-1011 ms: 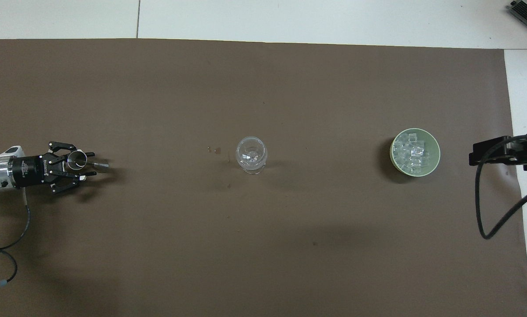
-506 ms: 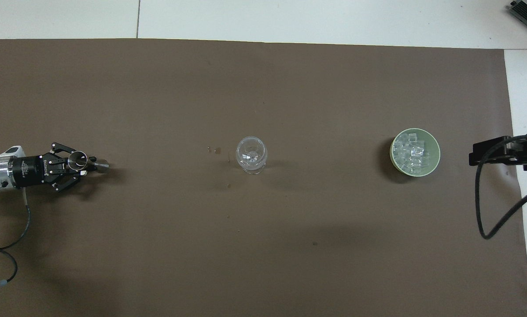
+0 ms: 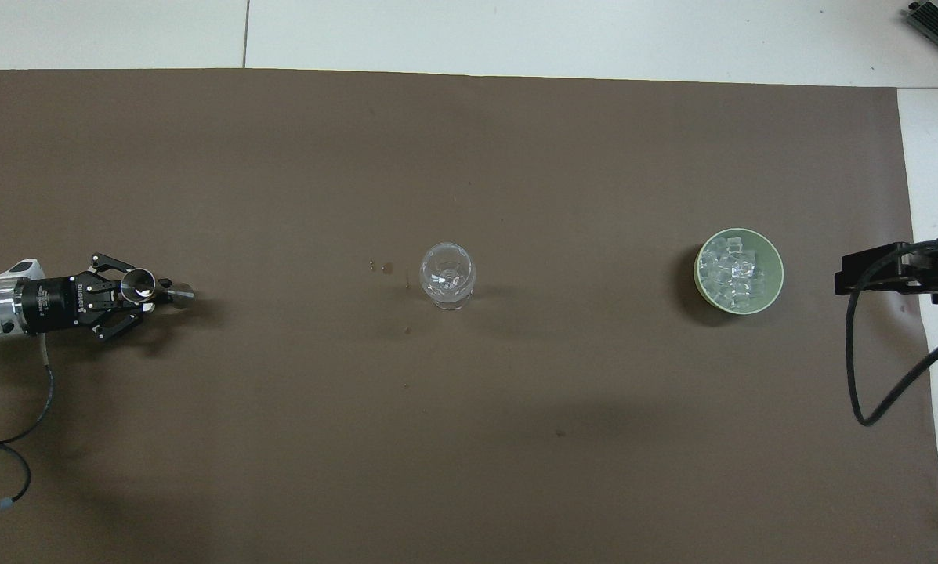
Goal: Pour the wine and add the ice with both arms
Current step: 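Lift the silver cup with the left gripper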
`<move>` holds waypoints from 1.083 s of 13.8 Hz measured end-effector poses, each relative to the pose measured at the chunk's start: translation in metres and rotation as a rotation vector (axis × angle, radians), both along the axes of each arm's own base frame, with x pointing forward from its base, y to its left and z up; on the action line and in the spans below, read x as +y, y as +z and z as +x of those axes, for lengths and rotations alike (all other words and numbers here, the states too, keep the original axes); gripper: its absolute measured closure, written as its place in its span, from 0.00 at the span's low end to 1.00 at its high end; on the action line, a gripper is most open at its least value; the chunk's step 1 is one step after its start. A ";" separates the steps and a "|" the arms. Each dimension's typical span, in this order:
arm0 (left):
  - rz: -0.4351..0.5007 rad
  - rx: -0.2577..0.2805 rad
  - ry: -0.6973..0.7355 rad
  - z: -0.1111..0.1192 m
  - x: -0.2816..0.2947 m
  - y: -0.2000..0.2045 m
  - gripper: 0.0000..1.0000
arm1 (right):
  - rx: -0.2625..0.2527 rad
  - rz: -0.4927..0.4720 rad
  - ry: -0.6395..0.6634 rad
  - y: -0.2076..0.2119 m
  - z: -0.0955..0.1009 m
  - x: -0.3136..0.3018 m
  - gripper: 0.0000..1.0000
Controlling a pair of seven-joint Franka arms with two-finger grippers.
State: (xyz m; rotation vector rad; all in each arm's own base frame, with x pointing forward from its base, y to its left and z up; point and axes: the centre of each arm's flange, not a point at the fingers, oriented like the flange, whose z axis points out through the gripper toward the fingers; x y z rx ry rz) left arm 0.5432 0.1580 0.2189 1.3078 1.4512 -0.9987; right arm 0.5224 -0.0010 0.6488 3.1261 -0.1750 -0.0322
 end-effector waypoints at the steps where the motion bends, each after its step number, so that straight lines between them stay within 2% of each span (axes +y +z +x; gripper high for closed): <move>1: 0.000 -0.001 -0.001 0.000 -0.001 0.000 0.78 | 0.000 0.000 0.000 0.000 0.000 0.000 0.00; 7: -0.017 -0.020 -0.001 0.008 -0.010 0.006 0.78 | 0.000 0.000 0.000 0.000 0.000 0.000 0.00; 15: -0.045 -0.105 -0.018 0.044 -0.054 0.034 0.78 | 0.000 0.000 0.000 0.000 0.000 0.000 0.00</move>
